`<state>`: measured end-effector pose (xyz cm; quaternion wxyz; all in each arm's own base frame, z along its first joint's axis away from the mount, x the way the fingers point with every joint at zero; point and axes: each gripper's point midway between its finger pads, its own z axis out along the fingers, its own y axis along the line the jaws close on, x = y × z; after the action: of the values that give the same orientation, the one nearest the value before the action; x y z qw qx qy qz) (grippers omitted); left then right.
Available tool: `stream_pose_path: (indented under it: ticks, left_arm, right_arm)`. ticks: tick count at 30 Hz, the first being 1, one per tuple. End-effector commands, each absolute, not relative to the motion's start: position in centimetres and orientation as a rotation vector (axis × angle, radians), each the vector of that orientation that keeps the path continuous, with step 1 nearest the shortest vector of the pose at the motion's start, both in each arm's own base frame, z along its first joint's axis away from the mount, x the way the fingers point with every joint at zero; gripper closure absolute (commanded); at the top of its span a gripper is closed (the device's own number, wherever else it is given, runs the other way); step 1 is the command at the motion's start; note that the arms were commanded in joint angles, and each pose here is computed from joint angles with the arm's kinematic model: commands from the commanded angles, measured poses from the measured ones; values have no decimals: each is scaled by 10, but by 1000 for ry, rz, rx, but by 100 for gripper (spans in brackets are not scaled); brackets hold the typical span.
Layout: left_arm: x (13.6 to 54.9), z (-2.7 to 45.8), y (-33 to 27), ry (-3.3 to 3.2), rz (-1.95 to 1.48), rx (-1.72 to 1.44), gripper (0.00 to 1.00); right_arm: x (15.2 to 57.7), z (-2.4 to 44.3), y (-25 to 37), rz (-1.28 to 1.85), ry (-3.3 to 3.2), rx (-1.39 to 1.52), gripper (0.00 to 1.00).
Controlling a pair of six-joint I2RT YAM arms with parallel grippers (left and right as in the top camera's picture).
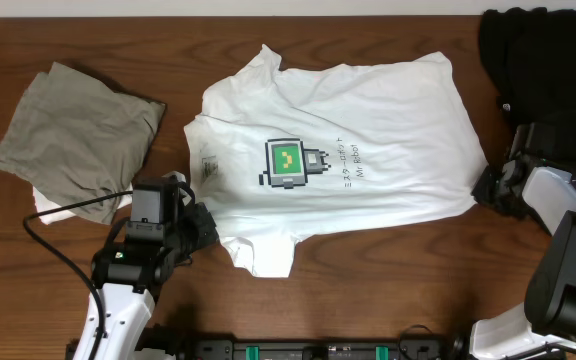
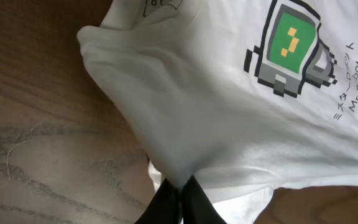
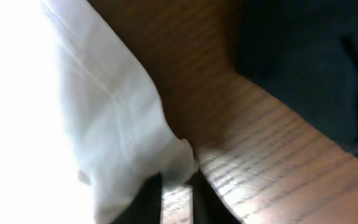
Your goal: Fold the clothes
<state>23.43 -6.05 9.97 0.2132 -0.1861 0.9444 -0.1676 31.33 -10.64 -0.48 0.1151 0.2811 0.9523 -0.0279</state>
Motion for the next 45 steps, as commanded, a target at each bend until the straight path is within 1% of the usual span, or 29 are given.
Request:
stream_pose_path:
  ticks: [1,9,11,14,18,25,30,33,38,45]
  left_arm:
    - [238,105,-59,2608,-446,-502,94]
    - [238,105,-59,2608,-446,-502,94]
    - [238,105,-59,2608,-446,-502,94]
    - [238,105,-59,2608,-446,-502,94]
    - [238,105,-59,2607,-446,-502,94]
    - [238,109,-61,2597,-459,-469,94]
    - [237,122,-61,2547,-467,-428,94]
    - [234,135,-60,2517,-470,-421,94]
    - [231,167,-52,2431,-439,-417,94]
    - [231,181,-50,2387,-439,-412,94]
  right_arm:
    - [301,-20,-102,-74,2836,851,99]
    - [303,-14,-103,-74,2824,848,99]
    - [305,-2,-104,-75,2803,842,99]
    - [311,30,-107,-89,2729,825,99]
    - [306,68,-110,-120,2656,812,99]
    - [290,106,-110,-155,2588,804,99]
    - [285,124,-111,-169,2536,797,99]
    - [275,132,-117,-232,2508,853,99]
    - [262,144,-121,-274,2463,908,99]
    - [256,167,-122,-275,2372,918,99]
